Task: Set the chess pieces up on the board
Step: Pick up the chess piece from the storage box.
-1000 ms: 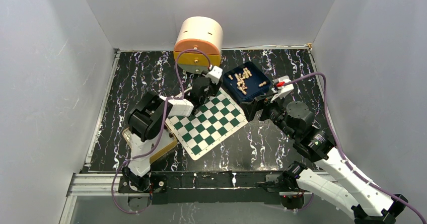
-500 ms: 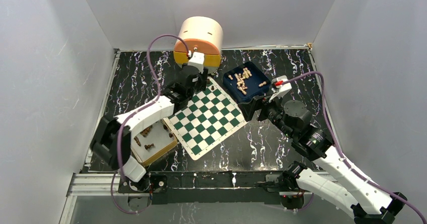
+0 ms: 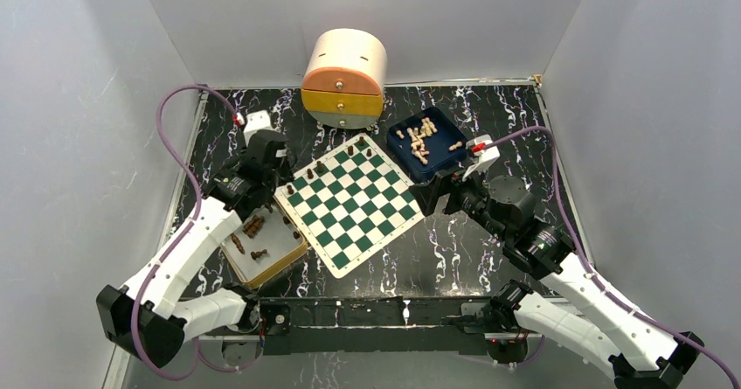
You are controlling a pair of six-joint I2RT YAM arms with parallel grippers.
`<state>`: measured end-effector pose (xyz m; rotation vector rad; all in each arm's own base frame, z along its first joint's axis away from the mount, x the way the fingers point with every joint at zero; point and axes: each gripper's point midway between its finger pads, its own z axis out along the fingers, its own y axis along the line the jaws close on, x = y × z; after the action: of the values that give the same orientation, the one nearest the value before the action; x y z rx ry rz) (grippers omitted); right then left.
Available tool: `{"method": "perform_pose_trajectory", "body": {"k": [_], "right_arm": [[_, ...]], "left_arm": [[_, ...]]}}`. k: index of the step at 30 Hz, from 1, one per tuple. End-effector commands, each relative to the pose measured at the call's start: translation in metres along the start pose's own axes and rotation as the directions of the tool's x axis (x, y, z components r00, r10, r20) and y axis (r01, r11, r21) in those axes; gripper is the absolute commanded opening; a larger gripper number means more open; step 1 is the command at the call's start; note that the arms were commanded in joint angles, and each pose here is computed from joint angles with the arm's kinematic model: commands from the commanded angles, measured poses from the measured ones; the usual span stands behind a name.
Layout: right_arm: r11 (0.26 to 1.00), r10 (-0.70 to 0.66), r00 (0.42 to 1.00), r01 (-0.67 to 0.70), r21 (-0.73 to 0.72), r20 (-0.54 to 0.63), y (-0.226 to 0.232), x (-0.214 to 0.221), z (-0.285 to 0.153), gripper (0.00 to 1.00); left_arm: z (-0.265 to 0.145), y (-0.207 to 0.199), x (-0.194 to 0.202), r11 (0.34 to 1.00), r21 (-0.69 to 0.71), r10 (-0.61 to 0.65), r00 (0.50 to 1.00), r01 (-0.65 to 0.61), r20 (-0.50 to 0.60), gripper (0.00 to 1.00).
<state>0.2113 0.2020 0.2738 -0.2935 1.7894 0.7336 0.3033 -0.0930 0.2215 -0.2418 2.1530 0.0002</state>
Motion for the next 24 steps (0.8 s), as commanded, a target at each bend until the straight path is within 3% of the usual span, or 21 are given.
{"method": "perform_pose_trajectory", "body": {"k": [1, 4, 7, 10, 12, 17, 20, 24], "right_arm": [[0.999, 0.018, 0.997, -0.014, -0.049, 0.071, 0.012, -0.020, 0.001, 0.99], [0.998, 0.017, 0.997, -0.013, -0.054, 0.075, 0.013, -0.020, 0.002, 0.99], [0.998, 0.011, 0.997, -0.007, -0.058, 0.072, 0.014, -0.021, 0.003, 0.99], [0.998, 0.005, 0.997, -0.001, -0.056, 0.074, 0.013, -0.022, 0.001, 0.99], [0.999, 0.004, 0.997, 0.000, -0.051, 0.081, 0.012, -0.023, 0.000, 0.99], [0.999, 0.001, 0.996, 0.004, -0.051, 0.091, 0.012, -0.025, -0.001, 0.99], [0.998, 0.000, 0.996, 0.006, -0.057, 0.094, 0.013, -0.025, 0.000, 0.99], [0.997, -0.001, 0.996, 0.008, -0.074, 0.093, 0.016, -0.026, 0.001, 0.99]], "left_arm": [[-0.015, 0.042, 0.047, 0.990, -0.133, -0.067, 0.985, 0.046, -0.156, 0.32], [-0.014, 0.050, 0.061, 0.987, -0.155, -0.076, 0.979, 0.047, -0.187, 0.23], [-0.011, 0.048, 0.075, 0.983, -0.126, -0.156, 0.964, 0.131, -0.214, 0.17], [-0.008, 0.042, 0.077, 0.988, -0.039, -0.155, 0.969, 0.150, -0.190, 0.17], [-0.008, 0.047, 0.074, 0.993, -0.015, -0.116, 0.982, 0.115, -0.152, 0.23], [-0.005, 0.053, 0.065, 0.993, 0.042, 0.115, 0.983, -0.110, -0.145, 0.46], [0.002, 0.062, 0.065, 0.944, 0.060, 0.329, 0.931, -0.323, -0.159, 0.46], [0.009, 0.058, 0.083, 0.858, 0.182, 0.510, 0.841, -0.481, -0.179, 0.44]]}}
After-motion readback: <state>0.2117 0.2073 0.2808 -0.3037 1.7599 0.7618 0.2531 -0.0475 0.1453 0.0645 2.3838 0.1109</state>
